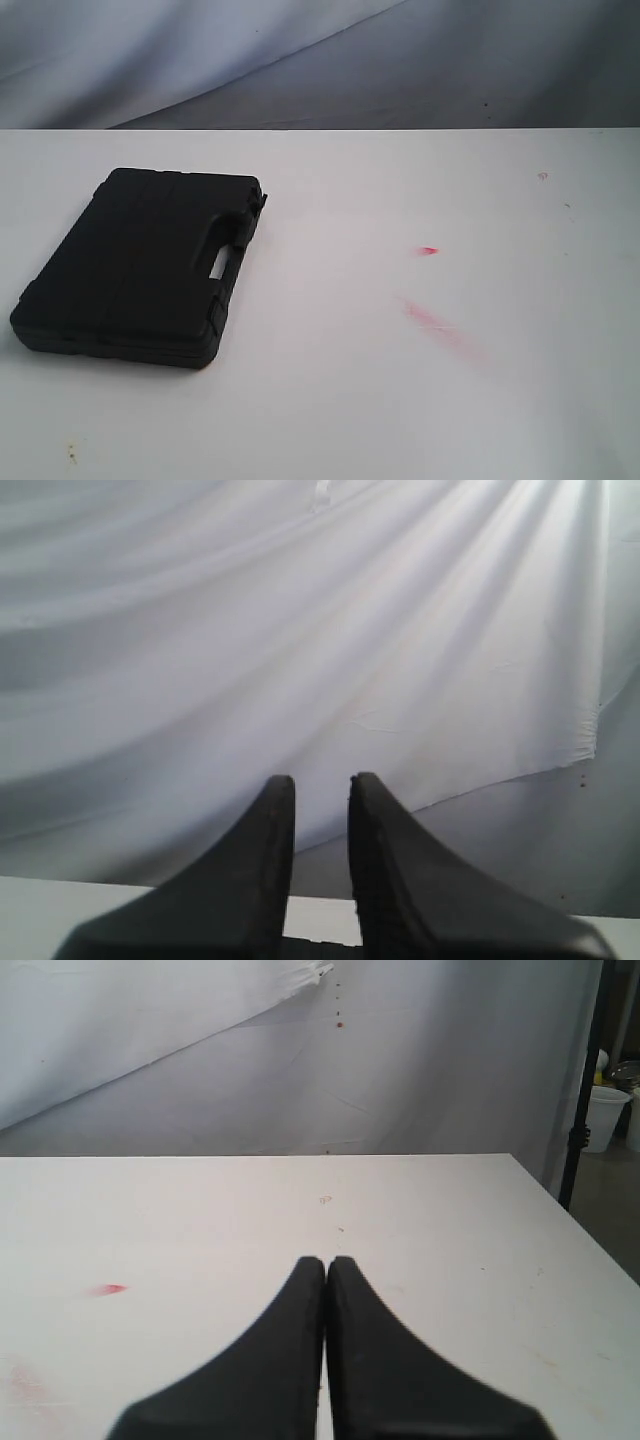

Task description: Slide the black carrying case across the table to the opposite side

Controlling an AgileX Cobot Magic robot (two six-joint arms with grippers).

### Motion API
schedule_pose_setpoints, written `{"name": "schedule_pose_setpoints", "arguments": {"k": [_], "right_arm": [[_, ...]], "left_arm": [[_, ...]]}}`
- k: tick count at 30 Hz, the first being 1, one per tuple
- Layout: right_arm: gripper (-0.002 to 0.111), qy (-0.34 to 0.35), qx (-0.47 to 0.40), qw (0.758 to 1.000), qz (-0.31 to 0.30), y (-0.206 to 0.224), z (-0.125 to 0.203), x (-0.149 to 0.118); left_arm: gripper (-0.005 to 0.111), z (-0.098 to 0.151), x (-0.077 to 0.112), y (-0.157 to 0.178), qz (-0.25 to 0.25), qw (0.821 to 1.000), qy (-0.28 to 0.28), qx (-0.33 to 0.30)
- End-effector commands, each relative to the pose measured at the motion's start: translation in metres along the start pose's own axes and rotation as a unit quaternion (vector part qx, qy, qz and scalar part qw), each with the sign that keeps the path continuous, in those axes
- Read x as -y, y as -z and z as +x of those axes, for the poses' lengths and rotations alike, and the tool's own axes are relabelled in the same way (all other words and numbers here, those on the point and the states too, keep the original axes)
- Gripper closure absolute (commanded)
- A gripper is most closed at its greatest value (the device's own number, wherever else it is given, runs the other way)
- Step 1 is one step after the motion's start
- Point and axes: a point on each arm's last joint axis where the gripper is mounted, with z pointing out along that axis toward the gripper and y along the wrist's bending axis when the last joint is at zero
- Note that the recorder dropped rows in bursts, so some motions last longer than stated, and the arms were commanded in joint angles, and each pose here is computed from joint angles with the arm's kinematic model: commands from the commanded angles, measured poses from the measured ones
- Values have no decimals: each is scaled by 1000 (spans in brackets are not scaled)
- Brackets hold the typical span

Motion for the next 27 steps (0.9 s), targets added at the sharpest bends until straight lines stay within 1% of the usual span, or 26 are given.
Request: {"name": "schedule_pose_setpoints", "arguments": {"k": [1,3,6,9,27], "right_arm": [[108,-5,-2,1000,3,0,1,0],[108,-5,-2,1000,3,0,1,0],[108,-5,-2,1000,3,0,1,0],[108,-5,-2,1000,3,0,1,0],[108,-5,-2,1000,3,0,1,0]], "left_arm": [[86,-20,3,6,4,1000,3,26],[86,-28,4,9,5,999,-2,41],[86,-34,4,10,6,998,-2,70],[86,-38,5,10,9,995,15,94],[86,-38,5,10,9,995,15,94]]}}
